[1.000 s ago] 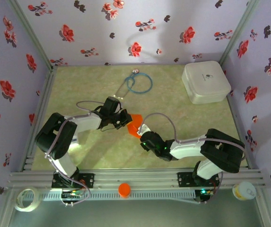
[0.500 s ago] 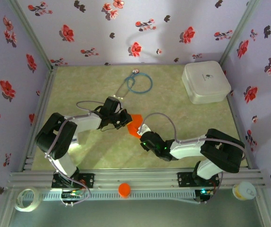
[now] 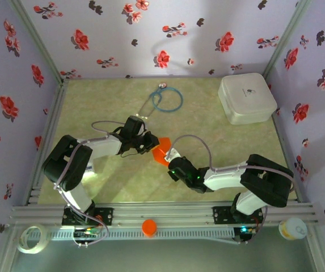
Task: Fold a paper plane with a square sheet of paper (pick it up from the middle)
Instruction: Fourth fold the wing at the center of the table.
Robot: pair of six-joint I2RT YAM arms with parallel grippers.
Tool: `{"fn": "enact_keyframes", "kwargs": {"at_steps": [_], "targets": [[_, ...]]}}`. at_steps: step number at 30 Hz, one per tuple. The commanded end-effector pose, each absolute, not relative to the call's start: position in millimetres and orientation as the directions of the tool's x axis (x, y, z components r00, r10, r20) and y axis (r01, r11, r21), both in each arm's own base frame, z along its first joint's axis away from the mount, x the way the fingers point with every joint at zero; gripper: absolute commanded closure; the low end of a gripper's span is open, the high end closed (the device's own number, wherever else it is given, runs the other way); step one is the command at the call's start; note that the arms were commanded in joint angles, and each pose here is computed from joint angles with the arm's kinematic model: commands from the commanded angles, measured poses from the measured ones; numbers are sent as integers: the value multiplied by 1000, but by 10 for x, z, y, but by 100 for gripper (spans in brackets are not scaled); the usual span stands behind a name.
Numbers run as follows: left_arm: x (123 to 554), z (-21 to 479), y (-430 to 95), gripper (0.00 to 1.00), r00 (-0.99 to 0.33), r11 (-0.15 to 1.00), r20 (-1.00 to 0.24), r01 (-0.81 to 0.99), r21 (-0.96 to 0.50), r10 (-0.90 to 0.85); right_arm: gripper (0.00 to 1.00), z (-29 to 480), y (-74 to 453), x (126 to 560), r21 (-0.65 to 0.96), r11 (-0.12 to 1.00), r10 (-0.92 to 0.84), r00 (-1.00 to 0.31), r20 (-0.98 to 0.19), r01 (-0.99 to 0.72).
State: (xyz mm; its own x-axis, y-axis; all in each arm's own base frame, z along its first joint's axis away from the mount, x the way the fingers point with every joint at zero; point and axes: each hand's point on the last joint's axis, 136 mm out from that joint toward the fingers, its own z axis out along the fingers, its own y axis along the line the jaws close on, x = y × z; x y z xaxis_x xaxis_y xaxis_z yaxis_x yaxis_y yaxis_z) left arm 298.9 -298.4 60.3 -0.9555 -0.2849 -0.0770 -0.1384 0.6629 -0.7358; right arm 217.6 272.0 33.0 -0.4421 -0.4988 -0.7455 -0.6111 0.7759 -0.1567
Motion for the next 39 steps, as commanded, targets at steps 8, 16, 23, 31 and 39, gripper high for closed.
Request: {"fn": "enact_keyframes", "kwargs": {"at_steps": [8,16,23,31,39], "targets": [[3040,861,-2769,46,-928,696,-178,-110,-709,-327,94,264,2845,2185,144,796,-301,-591,-748,-587],[3038,886,-2719,48,-921,704,-199,-104,-703,-335,95,244,2882,2204,360,773,-168,-715,-679,-523],[3030,870,-2791,69,-931,684,-184,-89,-724,-316,96,154,2894,2228,476,755,-104,-800,-592,-450],[3027,833,-2864,91,-939,665,-167,-81,-742,-302,96,117,2824,2275,594,723,-6,-863,-505,-353],[3006,758,-3105,96,-962,651,-136,-53,-757,-237,96,149,2747,2345,701,665,109,-895,-433,-258]]}}
